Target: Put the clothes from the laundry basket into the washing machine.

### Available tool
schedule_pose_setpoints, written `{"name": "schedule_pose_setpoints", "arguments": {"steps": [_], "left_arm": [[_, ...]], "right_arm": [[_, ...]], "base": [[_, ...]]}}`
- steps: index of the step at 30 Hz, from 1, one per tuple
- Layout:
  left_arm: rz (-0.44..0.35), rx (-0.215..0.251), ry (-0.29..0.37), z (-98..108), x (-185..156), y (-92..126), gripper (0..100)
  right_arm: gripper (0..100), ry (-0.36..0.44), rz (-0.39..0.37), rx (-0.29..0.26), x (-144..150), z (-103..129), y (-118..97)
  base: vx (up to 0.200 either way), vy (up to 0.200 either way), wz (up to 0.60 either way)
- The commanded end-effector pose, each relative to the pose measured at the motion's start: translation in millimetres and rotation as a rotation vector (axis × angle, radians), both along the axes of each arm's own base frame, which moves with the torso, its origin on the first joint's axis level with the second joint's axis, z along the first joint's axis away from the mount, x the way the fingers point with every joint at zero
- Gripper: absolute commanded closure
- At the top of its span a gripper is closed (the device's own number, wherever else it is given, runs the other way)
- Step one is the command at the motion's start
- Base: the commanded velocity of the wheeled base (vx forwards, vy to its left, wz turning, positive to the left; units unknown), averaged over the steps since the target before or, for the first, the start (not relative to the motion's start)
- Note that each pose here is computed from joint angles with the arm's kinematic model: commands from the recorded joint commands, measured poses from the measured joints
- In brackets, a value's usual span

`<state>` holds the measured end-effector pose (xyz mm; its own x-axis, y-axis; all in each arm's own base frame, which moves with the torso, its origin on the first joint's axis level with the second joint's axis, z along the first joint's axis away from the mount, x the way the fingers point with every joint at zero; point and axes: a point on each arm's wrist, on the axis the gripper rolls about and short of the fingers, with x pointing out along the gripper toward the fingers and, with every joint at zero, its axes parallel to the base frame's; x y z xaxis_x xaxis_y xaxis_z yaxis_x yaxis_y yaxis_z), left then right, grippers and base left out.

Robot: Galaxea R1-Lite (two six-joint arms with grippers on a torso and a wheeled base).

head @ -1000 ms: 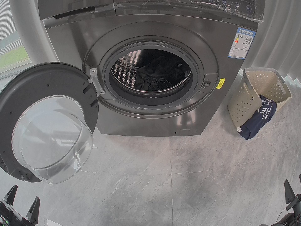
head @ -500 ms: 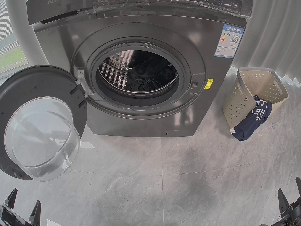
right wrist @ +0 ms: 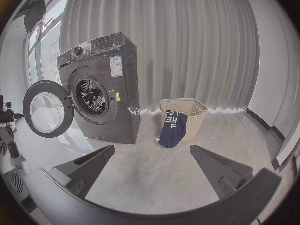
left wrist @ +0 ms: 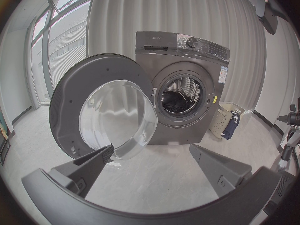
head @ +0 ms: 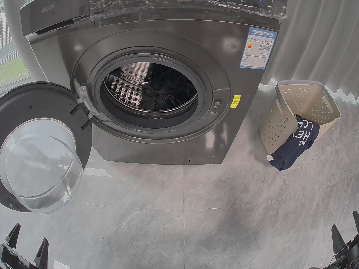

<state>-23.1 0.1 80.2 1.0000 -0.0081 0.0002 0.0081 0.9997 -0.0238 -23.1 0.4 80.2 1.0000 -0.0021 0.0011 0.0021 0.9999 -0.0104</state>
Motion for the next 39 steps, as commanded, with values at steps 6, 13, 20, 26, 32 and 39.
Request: {"name": "schedule_pose_setpoints", "arguments": {"steps": [6, 13, 20, 26, 32, 39], "left_arm": [[0.0, -0.007, 0.005, -5.2, 0.3, 0.0, 0], [0.0, -0.011, 0.005, -5.2, 0.3, 0.0, 0], [0.0, -0.014, 0.005, -5.2, 0.3, 0.0, 0], [0.0, -0.014, 0.005, -5.2, 0.3, 0.0, 0], [0.002, -0.013, 0.005, -5.2, 0.3, 0.1, 0], [0.002, -0.014, 0.006, -5.3, 0.3, 0.1, 0]], "right_arm": [[0, 0.016, -0.001, 0.0, 1.2, -4.8, 0.0], [0, 0.016, -0.001, 0.0, 1.2, -4.8, 0.0], [0, 0.016, -0.001, 0.0, 1.2, -4.8, 0.0], [0, 0.016, -0.001, 0.0, 1.2, -4.8, 0.0], [0, 0.016, -0.001, 0.0, 1.2, -4.8, 0.0], [0, 0.016, -0.002, 0.001, 1.2, -4.8, 0.0]], "base": [[0.0, -0.2, 0.0], [0.0, -0.2, 0.0], [0.0, -0.2, 0.0], [0.0, -0.2, 0.0], [0.0, -0.2, 0.0], [0.0, -0.2, 0.0]]}}
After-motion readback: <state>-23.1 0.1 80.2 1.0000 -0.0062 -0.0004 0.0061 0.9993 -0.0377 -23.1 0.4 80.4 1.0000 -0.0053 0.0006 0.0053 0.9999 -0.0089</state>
